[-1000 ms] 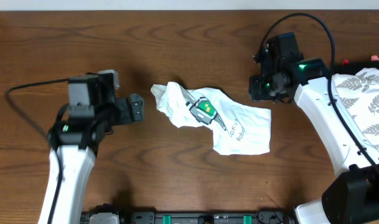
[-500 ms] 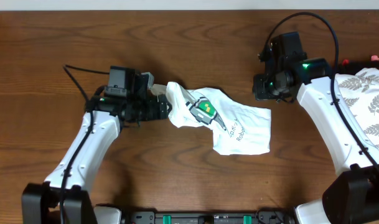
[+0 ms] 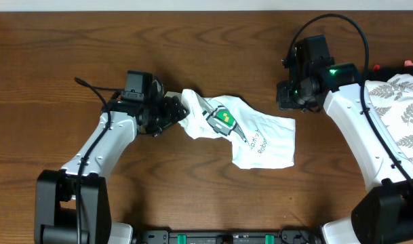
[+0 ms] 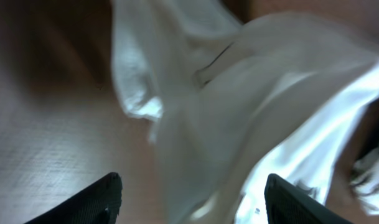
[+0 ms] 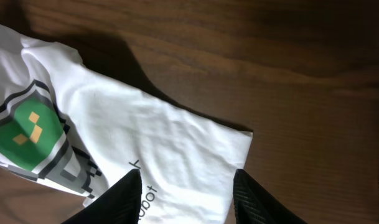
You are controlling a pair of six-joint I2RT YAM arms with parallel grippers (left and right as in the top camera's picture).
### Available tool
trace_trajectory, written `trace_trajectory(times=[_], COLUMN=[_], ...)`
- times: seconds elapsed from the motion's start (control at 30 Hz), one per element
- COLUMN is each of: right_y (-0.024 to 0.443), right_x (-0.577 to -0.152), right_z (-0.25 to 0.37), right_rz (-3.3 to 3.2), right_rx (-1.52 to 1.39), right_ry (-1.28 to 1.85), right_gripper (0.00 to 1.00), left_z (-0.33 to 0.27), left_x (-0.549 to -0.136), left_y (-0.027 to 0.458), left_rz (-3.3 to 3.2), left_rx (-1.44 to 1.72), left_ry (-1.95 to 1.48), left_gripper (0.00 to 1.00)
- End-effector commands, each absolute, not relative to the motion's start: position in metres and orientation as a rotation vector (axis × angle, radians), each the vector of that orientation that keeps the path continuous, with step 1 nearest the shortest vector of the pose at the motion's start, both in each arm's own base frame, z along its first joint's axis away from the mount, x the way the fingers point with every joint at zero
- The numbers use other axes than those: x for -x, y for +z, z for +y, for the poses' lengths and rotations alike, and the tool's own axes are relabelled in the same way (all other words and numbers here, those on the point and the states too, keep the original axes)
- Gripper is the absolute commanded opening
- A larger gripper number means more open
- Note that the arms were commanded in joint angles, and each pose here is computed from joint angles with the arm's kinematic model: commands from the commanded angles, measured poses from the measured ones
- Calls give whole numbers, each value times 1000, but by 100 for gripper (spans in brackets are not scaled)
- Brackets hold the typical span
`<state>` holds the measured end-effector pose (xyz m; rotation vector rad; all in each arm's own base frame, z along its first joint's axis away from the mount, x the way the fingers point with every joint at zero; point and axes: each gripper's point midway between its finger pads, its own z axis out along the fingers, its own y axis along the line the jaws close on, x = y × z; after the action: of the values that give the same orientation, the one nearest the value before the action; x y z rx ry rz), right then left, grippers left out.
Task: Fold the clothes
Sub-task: 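Reach the left gripper to the T-shirt's left edge and grasp it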
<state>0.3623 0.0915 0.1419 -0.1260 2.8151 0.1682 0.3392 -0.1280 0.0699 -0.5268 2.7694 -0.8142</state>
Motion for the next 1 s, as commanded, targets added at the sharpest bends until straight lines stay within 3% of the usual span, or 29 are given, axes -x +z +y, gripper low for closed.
trace_trajectory(times=[0.0,0.63,0.8,0.9,0.97], right_y=[150,149,149,149,148], right_x=[-364,-361,-360,-360,-359], right_z=[88,87,87,87,87], right_rz=[2792,2806,2812,2813,2816], right_rx=[110,110,110,110,110], right_ry=[156,154,153,153,152], right_gripper=[46,46,46,45,45], left_z=[-133,-143,-133,-127,-128], left_x=[-347,-342,-350,-360,-366], left_y=[74,72,68,70,73], left_rz=[2726,2731,2703,2659,2631], left_rx=[596,782,795,782,761], left_ry=[-873,-913,-816,-773,-785], left_gripper=[74,73,63,40,36])
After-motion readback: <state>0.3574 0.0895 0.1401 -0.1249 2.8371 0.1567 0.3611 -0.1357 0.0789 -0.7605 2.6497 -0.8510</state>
